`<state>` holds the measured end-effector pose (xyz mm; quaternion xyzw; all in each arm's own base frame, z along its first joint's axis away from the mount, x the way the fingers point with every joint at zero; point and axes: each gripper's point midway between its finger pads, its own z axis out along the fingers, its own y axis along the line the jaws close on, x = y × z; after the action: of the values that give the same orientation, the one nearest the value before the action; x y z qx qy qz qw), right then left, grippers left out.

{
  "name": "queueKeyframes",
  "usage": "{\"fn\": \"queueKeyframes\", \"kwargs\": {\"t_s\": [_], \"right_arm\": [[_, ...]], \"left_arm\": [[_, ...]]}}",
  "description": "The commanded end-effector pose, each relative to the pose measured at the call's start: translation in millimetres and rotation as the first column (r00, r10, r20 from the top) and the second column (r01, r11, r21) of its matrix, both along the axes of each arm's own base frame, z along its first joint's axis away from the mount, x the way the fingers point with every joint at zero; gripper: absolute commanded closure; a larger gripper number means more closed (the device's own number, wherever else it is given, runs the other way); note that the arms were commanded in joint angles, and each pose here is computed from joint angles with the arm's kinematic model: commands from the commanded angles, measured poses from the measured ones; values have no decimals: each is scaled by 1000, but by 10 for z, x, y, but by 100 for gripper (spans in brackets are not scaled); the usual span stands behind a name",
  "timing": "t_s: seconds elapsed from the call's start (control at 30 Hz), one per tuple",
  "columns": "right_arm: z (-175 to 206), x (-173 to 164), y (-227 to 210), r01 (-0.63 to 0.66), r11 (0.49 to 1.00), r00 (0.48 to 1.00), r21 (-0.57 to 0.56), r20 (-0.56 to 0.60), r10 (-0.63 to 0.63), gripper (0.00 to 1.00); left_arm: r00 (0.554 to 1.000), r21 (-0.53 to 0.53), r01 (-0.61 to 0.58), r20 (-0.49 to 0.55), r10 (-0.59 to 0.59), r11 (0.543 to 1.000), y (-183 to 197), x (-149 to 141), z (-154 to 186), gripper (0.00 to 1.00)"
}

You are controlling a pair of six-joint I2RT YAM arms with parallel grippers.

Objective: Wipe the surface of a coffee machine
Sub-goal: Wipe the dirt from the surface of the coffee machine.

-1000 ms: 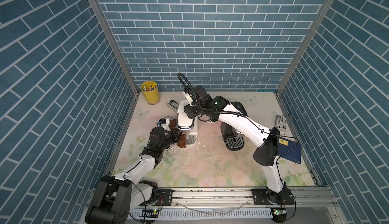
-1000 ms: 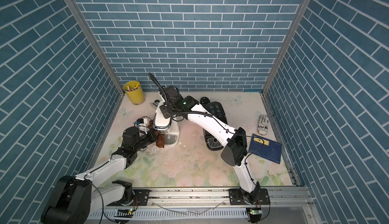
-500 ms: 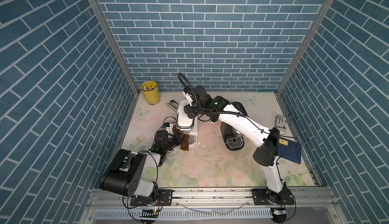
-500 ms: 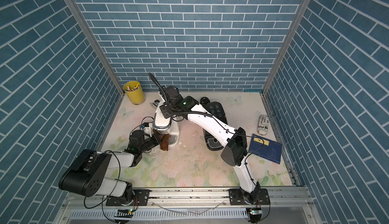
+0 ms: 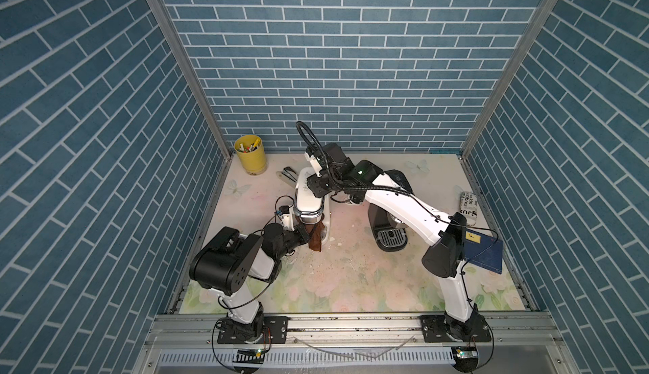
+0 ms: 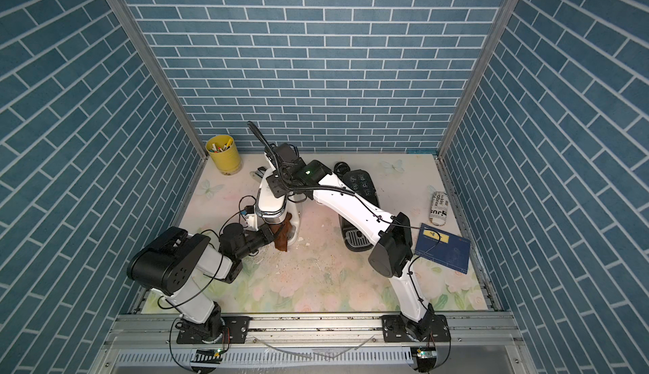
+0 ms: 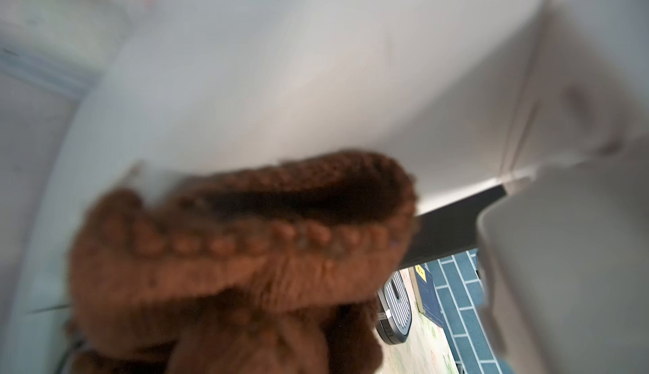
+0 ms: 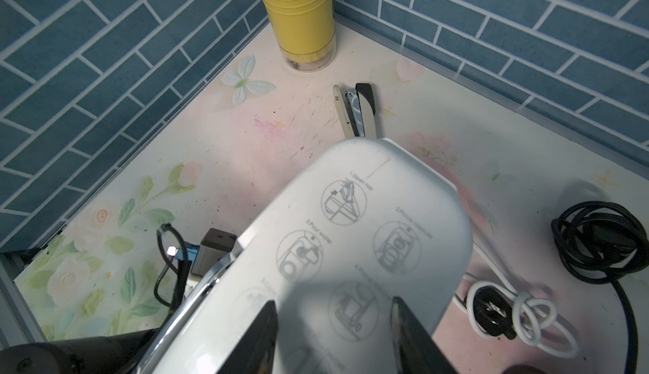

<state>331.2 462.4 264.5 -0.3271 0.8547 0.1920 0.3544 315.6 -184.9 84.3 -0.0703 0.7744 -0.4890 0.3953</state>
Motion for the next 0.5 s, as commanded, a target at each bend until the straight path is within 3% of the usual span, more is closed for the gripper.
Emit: {"fn": "queueKeyframes", "kwargs": {"t_s": [0.0, 0.33, 0.47], "right_arm": [[-539, -221, -68, -35, 993, 988, -114, -156, 17, 49], [-528, -215, -54, -37, 993, 988, -113, -156, 19, 50], [-524, -220, -52, -37, 993, 987, -111, -159, 19, 50]], "left_arm": [[995, -9, 11, 104, -10, 1000, -82, -5, 198, 100], [979, -47, -12, 200, 21, 999, -80, -6, 565, 100], [980, -61, -27, 193, 38, 998, -72, 34, 583, 100]]}}
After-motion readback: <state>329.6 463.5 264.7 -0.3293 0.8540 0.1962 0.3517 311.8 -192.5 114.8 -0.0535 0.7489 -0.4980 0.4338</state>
